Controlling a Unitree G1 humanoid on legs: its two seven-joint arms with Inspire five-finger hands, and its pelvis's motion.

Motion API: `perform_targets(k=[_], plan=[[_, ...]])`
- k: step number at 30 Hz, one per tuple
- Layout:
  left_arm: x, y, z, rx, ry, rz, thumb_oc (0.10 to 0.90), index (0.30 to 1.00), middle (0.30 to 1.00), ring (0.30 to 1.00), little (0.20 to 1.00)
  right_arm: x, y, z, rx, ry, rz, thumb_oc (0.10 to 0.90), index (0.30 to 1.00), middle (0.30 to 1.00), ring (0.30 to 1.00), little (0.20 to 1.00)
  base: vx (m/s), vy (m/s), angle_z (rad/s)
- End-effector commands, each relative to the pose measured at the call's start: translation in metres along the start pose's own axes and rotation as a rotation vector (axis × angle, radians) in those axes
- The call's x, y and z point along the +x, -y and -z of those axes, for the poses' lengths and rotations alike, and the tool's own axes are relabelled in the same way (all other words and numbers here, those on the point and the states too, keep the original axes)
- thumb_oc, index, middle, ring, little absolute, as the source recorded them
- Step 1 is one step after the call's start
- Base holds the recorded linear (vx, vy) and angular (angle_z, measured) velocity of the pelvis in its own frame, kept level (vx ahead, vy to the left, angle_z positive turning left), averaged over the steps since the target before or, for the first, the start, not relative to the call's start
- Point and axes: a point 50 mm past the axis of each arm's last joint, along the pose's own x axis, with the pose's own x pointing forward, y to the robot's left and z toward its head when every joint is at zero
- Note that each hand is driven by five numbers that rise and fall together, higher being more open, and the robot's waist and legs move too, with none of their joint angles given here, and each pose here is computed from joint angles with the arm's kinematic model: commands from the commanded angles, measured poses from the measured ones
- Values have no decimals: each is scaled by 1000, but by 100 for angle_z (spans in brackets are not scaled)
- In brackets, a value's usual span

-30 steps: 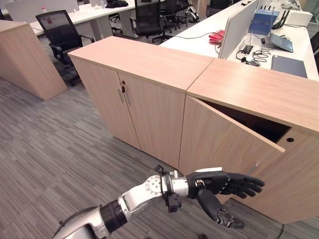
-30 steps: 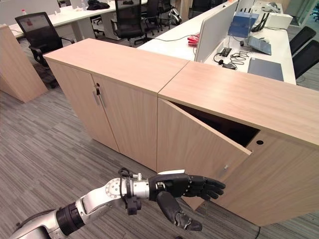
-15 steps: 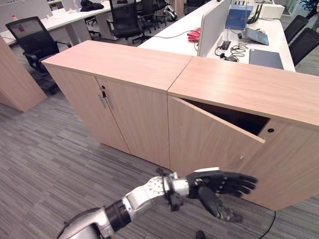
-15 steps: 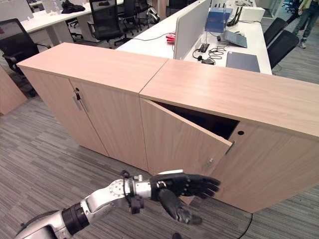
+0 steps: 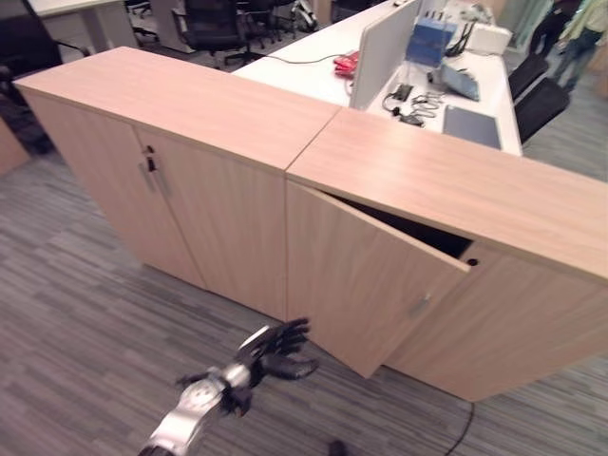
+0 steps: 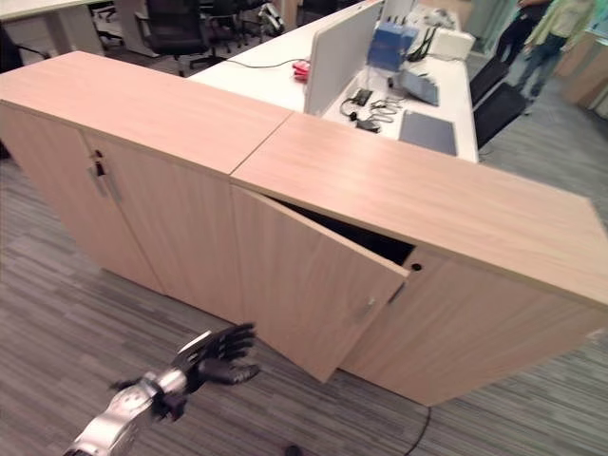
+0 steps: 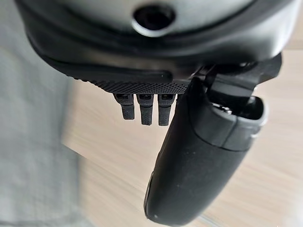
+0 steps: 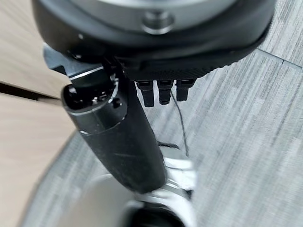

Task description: Put the empty folder in the office cabinet

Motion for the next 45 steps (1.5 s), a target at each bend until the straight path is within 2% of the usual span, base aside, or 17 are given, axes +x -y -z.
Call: perform_targets(k=[1,2,6,11,13,14,15,16,23,27,29,30,32,34,37,41,45], plan=[[18,6,-56,113,257,-48,800,900,900,900,900,-6,30,-18,10,55,75,800,900,900,900,900,-66,35,-21],[20,-3,-36,101,179,-129,800,900,900,900,900,-7,34,-20,8,63,86,800,900,900,900,900,-35,53,-4],[18,-12,-16,54,110,-221,800,900,900,900,900,-7,35,-23,13,74,95,800,900,900,900,900,-35,69,-2],[10,-17,27,-137,-20,-327,800,900,900,900,900,-6,31,-20,61,67,90,800,900,900,900,900,60,124,-27],[5,-15,47,-186,-91,-351,800,900,900,900,900,-4,27,-23,59,73,80,800,900,900,900,900,80,170,-15],[-2,-12,69,-248,-176,-376,800,900,900,900,900,-4,25,-20,63,57,83,800,900,900,900,900,81,145,-11],[-2,-12,69,-248,-176,-376,800,900,900,900,900,-4,25,-20,63,57,83,800,900,900,900,900,111,182,-21],[-7,-4,87,-344,-230,-398,800,900,900,900,900,-4,25,-15,86,41,89,800,900,900,900,900,55,86,-19],[-14,20,115,-561,-305,-409,800,900,900,900,900,-4,20,2,171,16,98,800,900,900,900,900,50,68,-5],[-11,28,115,-521,-320,-363,800,900,900,900,900,-3,14,9,173,-1,89,800,900,900,900,900,26,26,-1],[-6,27,108,-405,-316,-333,800,900,900,900,900,-3,12,11,171,-8,93,800,900,900,900,900,26,28,-5],[-6,27,108,-405,-316,-333,800,900,900,900,900,-3,12,11,171,-8,93,800,900,900,900,900,29,29,-5],[1,20,92,-265,-271,-323,800,900,900,900,900,-3,12,10,158,-7,102,800,900,900,900,900,30,26,-9],[3,19,89,-232,-268,-313,800,900,900,900,900,-3,13,10,143,-10,104,800,900,900,900,900,9,10,-12],[13,22,70,-88,-213,-248,800,900,900,900,900,-3,14,9,38,-29,109,800,900,900,900,900,-3,11,-12],[16,27,67,-45,-206,-214,800,900,900,900,900,-3,18,5,-23,-29,122,800,900,900,900,900,1,8,-7],[15,33,75,-78,-243,-183,800,900,900,900,900,-4,19,4,-33,-32,127,800,900,900,900,900,6,12,-3]])
